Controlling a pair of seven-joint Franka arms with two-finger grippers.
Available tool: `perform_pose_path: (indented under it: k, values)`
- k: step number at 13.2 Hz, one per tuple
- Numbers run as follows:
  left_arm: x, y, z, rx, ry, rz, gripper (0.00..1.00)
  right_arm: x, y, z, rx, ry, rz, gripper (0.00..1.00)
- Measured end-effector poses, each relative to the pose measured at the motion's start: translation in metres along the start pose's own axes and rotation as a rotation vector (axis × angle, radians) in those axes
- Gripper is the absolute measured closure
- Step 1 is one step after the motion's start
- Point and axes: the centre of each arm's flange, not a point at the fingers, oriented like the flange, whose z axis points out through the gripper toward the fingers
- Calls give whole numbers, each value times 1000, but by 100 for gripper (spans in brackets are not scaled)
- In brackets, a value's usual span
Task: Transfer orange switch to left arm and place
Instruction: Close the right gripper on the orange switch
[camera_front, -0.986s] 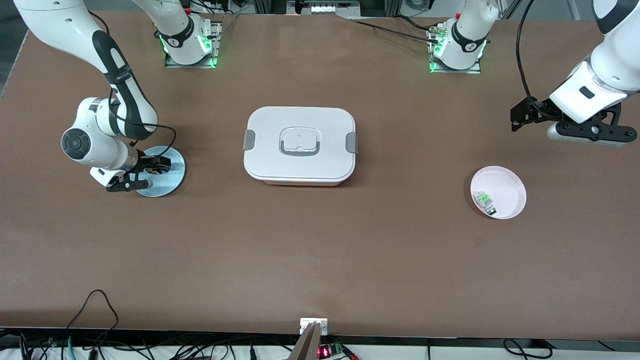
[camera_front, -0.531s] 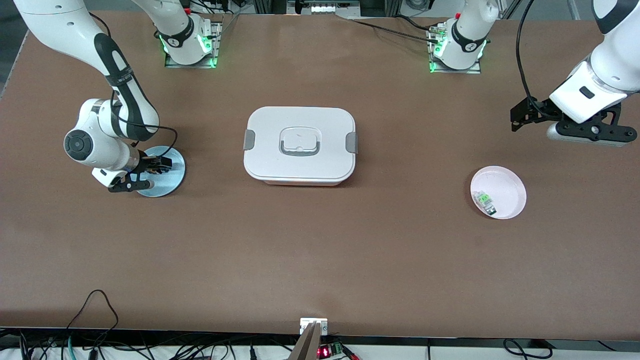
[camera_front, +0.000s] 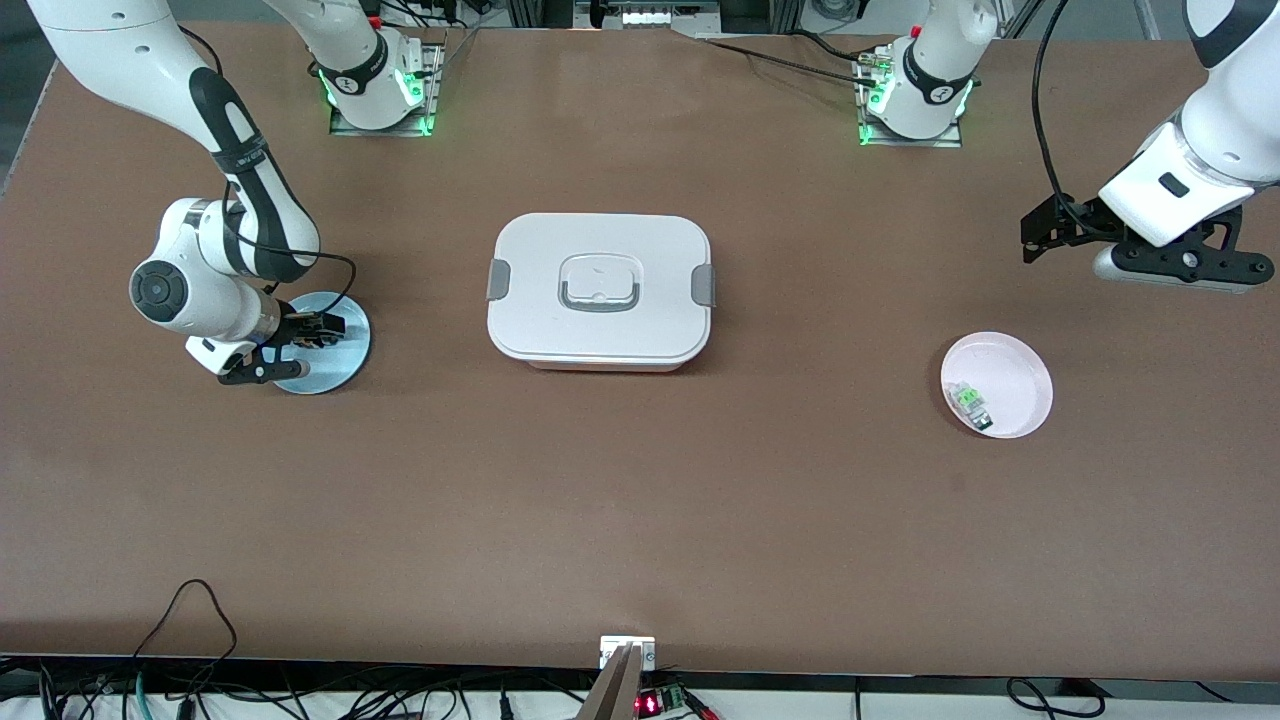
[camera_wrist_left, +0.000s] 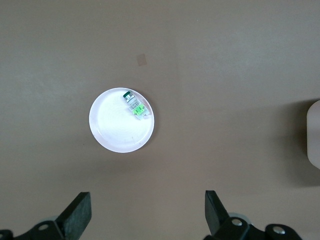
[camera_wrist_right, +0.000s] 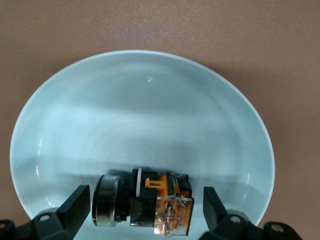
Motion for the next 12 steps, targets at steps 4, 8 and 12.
perform_pose_path:
  k: [4, 8, 12]
  values:
    - [0, 0, 0, 0, 0, 0, 0, 0, 0, 4, 1, -7, 0, 0]
    - [0, 0, 0, 0, 0, 0, 0, 0, -1, 4, 1, -7, -1, 23]
    - [0, 0, 0, 0, 0, 0, 0, 1, -6, 3, 3, -6, -12, 27]
